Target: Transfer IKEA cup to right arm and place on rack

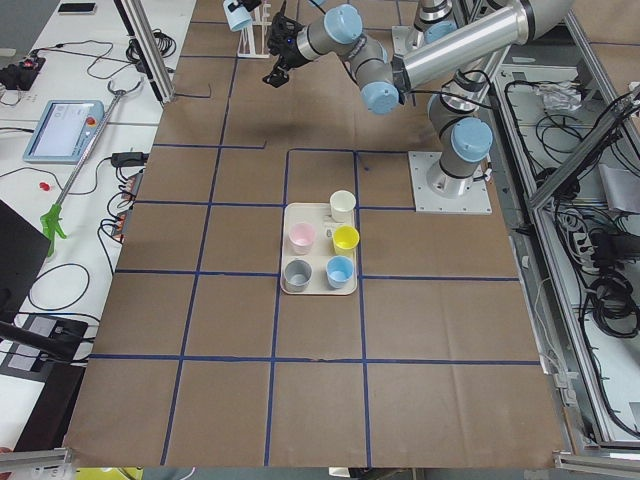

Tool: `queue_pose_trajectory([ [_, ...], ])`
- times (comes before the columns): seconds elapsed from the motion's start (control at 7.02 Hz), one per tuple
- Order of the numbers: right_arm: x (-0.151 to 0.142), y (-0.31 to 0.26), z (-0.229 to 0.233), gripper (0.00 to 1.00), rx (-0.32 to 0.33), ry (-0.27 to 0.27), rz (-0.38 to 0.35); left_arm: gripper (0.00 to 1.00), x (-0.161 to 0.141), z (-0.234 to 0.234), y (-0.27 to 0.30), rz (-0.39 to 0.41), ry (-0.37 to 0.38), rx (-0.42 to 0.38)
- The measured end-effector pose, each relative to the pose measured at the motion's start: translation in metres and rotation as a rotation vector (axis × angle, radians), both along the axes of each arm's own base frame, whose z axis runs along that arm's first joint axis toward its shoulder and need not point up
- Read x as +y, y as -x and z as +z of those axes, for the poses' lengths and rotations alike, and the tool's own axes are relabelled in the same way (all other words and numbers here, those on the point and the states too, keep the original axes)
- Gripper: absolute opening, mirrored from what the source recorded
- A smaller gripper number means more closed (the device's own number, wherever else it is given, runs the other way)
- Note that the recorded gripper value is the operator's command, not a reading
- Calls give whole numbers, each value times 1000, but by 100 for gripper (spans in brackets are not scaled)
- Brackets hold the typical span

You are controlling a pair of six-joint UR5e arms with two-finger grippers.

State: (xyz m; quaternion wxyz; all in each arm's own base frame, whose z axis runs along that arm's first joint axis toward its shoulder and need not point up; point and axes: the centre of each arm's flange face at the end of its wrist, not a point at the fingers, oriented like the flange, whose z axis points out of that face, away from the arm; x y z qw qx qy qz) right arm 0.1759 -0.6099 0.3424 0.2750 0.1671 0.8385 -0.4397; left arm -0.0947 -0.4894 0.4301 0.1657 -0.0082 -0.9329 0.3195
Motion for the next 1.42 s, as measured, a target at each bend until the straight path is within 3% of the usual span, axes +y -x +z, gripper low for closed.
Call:
queue_pose_trajectory([
  [0.28, -10, 33, 2, 17, 206, 63, -33, 95, -4, 23, 27, 66, -233, -82],
  [0.71, -30, 67, 17, 18, 383, 250, -40, 99, 7, 46, 31, 98, -537, -243],
  [0.85, -39, 72, 13, 18, 422, 321, -43, 99, 12, 51, 28, 94, -597, -288],
  [1.0, -46, 80, 2, 18, 446, 357, -52, 99, 15, 57, 25, 88, -627, -326],
  [1.42, -52, 121, -26, 19, 463, 322, -94, 100, 15, 68, 21, 76, -649, -362],
])
